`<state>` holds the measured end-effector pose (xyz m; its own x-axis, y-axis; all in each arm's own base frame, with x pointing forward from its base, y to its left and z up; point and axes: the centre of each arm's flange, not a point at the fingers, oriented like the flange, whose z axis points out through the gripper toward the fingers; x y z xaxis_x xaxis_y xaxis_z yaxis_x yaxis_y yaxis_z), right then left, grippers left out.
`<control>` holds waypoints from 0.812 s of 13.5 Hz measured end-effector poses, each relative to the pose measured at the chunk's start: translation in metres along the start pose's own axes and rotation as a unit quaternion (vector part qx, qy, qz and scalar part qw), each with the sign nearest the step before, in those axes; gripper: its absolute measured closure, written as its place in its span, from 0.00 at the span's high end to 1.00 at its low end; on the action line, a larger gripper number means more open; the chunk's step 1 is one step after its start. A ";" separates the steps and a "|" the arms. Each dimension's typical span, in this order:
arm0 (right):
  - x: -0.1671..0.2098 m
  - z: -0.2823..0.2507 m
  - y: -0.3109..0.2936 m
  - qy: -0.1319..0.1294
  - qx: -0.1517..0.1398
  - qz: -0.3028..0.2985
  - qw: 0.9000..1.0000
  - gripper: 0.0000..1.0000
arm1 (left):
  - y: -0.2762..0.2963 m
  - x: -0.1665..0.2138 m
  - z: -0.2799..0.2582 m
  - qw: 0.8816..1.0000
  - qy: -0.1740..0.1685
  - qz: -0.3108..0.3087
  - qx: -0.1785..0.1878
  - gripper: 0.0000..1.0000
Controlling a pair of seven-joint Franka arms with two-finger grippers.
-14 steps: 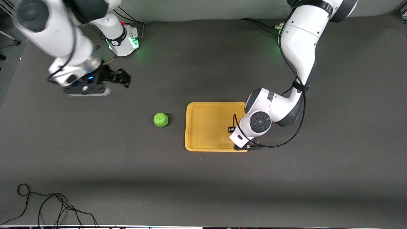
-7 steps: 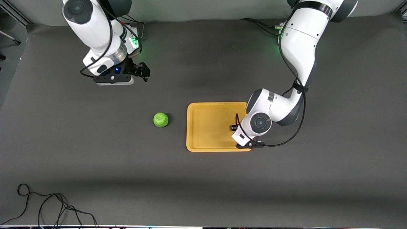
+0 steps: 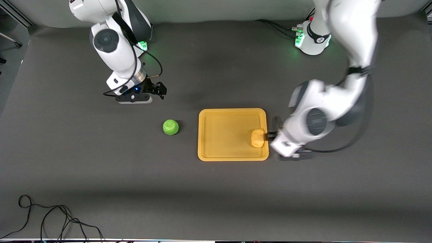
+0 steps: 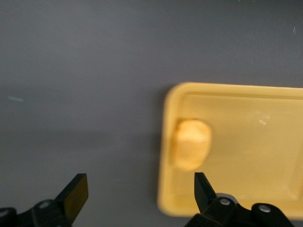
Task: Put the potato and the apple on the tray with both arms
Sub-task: 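Release the potato on the tray while the right gripper reaches the apple, then grasp the green apple with the right gripper while the left gripper retracts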
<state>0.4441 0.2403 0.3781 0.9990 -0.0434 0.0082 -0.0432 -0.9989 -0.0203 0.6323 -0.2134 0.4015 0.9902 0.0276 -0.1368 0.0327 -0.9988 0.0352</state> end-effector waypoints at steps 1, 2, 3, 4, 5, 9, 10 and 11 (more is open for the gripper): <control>0.004 0.014 -0.002 0.002 0.001 0.002 1.000 1.00 | -0.038 -0.005 -0.032 1.000 -0.004 0.023 0.004 1.00; 0.007 0.030 -0.003 0.005 0.002 0.003 1.000 1.00 | -0.072 -0.012 -0.059 0.999 -0.007 0.048 0.010 1.00; 0.010 0.048 -0.004 0.009 0.004 0.006 1.000 1.00 | -0.099 -0.019 -0.081 0.997 -0.005 0.071 0.011 1.00; 0.012 0.067 -0.005 0.012 0.006 0.010 1.000 1.00 | -0.122 -0.028 -0.099 0.996 0.004 0.093 0.011 1.00; 0.014 0.086 -0.006 0.016 0.008 0.013 1.000 1.00 | -0.143 -0.040 -0.110 0.994 0.013 0.112 0.011 1.00; 0.022 0.142 -0.008 0.037 0.015 0.010 0.999 1.00 | -0.193 -0.077 -0.125 0.991 0.028 0.128 0.010 1.00; 0.024 0.152 -0.007 0.043 0.016 0.009 0.999 1.00 | -0.193 -0.080 -0.124 0.991 0.023 0.128 0.010 1.00; 0.028 0.160 -0.006 0.047 0.017 0.011 0.999 1.00 | -0.192 -0.081 -0.123 0.991 0.020 0.129 0.010 1.00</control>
<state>0.4736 0.2483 0.2189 0.9925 -0.0678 0.1019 -0.0624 -0.9965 -0.0553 0.5630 -0.0190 0.5277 0.9700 -0.2273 -0.0860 -0.2241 -0.9735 0.0451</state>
